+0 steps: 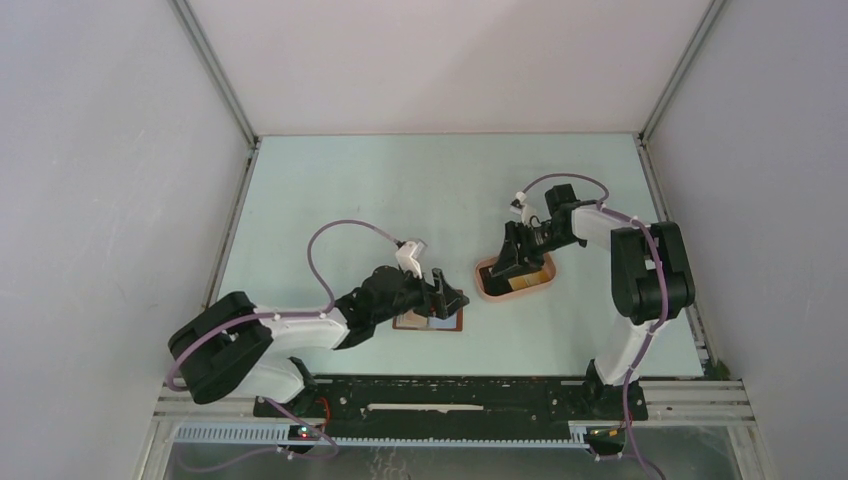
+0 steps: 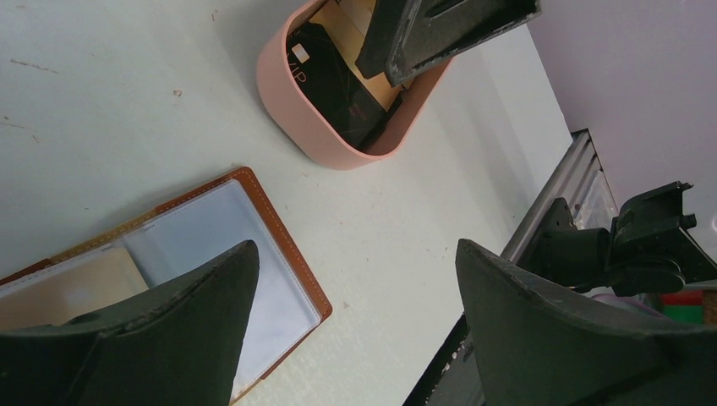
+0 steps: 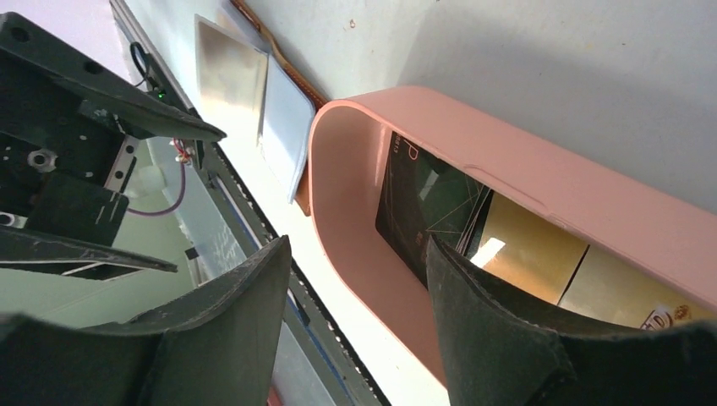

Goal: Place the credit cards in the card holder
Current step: Pick up the credit card from the storage box.

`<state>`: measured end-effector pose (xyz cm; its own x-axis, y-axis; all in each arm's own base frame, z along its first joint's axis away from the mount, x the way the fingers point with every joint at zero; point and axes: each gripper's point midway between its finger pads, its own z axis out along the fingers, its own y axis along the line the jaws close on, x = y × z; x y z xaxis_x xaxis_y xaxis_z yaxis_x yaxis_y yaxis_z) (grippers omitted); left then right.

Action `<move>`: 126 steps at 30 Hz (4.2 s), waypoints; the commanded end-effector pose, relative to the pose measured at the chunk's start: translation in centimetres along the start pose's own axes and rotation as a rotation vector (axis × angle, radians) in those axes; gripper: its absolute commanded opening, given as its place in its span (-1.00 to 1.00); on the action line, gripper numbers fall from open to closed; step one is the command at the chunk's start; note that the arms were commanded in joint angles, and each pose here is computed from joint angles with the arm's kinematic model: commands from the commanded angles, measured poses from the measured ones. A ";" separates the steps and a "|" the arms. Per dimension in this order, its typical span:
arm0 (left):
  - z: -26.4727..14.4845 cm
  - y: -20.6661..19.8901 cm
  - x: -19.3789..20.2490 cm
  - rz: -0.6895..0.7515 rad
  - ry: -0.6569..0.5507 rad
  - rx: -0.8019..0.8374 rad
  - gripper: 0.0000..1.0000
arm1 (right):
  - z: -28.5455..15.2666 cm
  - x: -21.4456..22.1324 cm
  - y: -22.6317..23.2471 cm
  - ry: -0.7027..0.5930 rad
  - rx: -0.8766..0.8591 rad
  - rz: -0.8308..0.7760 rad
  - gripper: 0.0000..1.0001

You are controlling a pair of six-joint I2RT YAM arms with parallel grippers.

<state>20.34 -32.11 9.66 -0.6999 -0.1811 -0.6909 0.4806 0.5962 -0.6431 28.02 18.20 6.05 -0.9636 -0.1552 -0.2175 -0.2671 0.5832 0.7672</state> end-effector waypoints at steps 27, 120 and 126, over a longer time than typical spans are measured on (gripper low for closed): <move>4.5 -1.8 -0.6 -0.030 0.050 0.063 0.59 | 2.1 -1.2 -0.8 0.022 0.035 0.013 0.45; 0.7 2.1 -2.5 0.083 -0.043 -0.149 0.11 | 4.0 -1.0 1.0 0.099 0.134 -0.144 -0.37; -0.8 2.3 -2.6 0.078 -0.073 -0.151 0.12 | 3.4 -0.9 1.2 0.099 0.091 -0.125 -0.18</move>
<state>22.63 -30.85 9.60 -0.6608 -0.1625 -0.7327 0.4411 0.7058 -0.5543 27.55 22.75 5.29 -0.9384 -0.2886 -0.1900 -0.3323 0.6030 0.7252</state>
